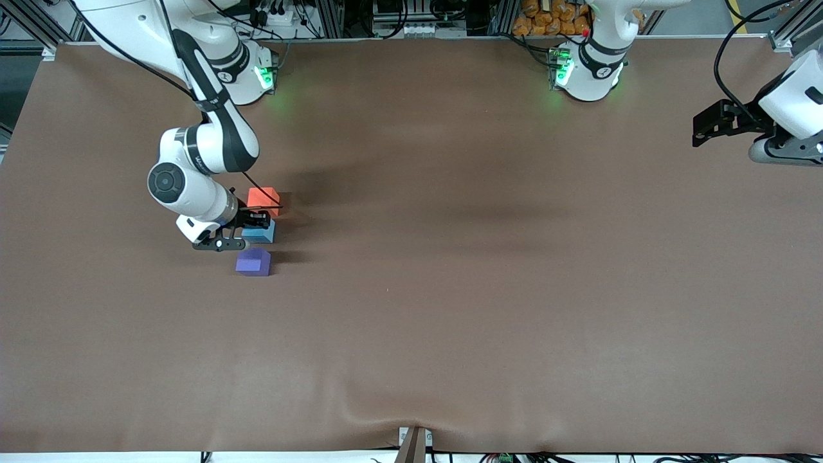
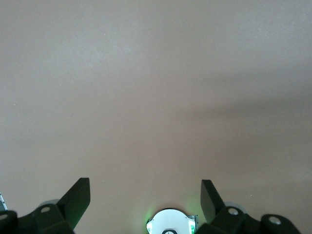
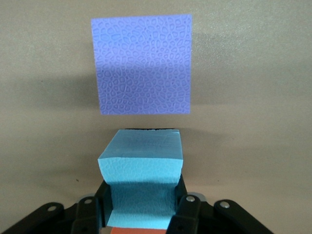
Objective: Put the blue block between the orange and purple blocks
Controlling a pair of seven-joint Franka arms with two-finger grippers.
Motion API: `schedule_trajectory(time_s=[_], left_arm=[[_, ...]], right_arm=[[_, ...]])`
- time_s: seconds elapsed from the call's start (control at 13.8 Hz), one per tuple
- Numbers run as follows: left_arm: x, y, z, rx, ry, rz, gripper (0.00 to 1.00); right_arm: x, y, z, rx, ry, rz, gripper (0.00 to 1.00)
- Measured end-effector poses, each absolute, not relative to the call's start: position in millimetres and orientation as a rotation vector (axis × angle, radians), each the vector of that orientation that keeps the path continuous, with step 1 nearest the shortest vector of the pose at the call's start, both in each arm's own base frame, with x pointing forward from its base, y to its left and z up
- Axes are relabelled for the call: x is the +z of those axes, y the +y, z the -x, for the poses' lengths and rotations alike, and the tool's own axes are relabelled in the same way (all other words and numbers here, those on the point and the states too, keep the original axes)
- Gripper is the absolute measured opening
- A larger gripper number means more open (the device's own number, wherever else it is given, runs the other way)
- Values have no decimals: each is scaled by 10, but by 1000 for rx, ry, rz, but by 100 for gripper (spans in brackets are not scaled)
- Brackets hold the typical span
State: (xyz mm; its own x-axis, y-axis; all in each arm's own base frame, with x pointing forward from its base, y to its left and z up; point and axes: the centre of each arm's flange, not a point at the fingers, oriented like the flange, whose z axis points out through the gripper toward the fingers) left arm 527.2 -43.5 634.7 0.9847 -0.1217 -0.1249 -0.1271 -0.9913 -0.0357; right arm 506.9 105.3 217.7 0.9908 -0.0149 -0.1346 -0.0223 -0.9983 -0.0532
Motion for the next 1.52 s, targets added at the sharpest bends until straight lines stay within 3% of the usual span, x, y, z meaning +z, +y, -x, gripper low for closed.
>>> schedule_trajectory(time_s=[0.43, 0.58, 0.8, 0.87, 1.09, 1.52], left_arm=[[6345, -435, -5272, 191, 193, 3086, 100], [6345, -434, -5272, 191, 193, 3086, 100], [6345, -432, -5273, 191, 193, 3086, 100], [6345, -432, -5273, 191, 193, 3086, 100], [6345, -431, -5273, 191, 192, 3086, 100], [6344, -428, -5273, 191, 191, 3086, 100]], right_arm=[[2129, 1051, -5069, 208, 29, 3082, 52], [2109, 1049, -5065, 213, 30, 3082, 67], [2105, 1048, -5068, 216, 30, 3082, 96], [2120, 1045, -5074, 219, 31, 3082, 100], [2364, 1014, -5182, 245, 40, 3072, 100], [3448, 549, -5447, 181, 38, 3028, 100]])
